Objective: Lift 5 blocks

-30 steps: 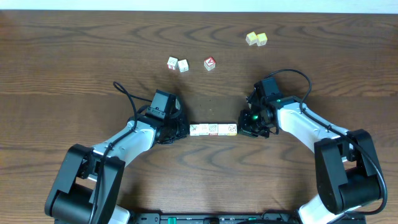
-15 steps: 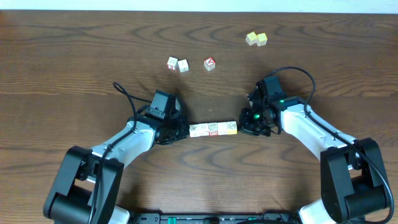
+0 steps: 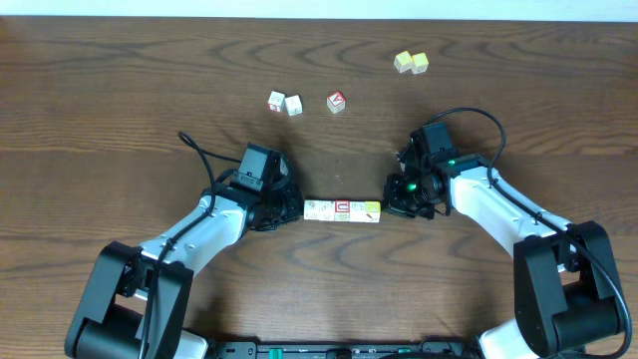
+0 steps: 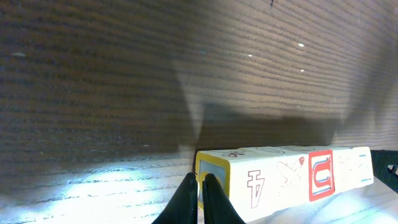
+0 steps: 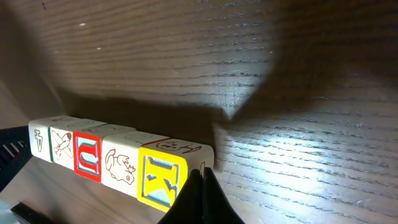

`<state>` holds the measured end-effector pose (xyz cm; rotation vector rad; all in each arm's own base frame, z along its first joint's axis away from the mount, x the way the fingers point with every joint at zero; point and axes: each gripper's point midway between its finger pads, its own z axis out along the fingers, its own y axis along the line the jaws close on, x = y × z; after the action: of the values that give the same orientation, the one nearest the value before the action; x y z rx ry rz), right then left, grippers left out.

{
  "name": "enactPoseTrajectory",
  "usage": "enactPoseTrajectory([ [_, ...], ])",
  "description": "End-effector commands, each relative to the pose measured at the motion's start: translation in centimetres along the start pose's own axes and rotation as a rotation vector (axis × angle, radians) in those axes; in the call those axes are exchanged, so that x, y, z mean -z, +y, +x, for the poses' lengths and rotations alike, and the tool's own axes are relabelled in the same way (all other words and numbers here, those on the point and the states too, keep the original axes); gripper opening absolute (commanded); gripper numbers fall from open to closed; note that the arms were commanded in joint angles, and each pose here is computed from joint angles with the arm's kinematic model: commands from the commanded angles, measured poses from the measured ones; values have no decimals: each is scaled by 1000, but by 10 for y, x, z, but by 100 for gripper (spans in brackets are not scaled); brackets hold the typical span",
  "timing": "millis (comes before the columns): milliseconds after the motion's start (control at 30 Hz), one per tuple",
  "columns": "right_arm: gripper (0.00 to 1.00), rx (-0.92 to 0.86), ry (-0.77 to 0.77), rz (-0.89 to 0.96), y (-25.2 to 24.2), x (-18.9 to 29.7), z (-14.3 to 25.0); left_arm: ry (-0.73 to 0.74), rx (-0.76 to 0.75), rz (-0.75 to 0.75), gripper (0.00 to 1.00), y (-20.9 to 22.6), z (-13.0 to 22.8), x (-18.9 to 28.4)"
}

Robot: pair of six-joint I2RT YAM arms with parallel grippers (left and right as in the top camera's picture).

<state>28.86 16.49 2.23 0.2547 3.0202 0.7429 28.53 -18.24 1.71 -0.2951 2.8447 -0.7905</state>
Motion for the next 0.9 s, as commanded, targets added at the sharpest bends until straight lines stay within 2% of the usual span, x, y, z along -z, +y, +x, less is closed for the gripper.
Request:
enactPoseTrajectory([
  [0,1,34,33,-71,21,2,10,-4,-40,71,7,-23,-5,9],
  [300,1,27,32,-56,18,1,11,2,-36,59,7,-20,-3,9],
  [533,1,7,22,52,-2,1,12,-16,-9,-70,7,6,-3,9],
  [867,1,1,14,80,-8,1,11,-64,-10,-131,7,16,-11,9],
])
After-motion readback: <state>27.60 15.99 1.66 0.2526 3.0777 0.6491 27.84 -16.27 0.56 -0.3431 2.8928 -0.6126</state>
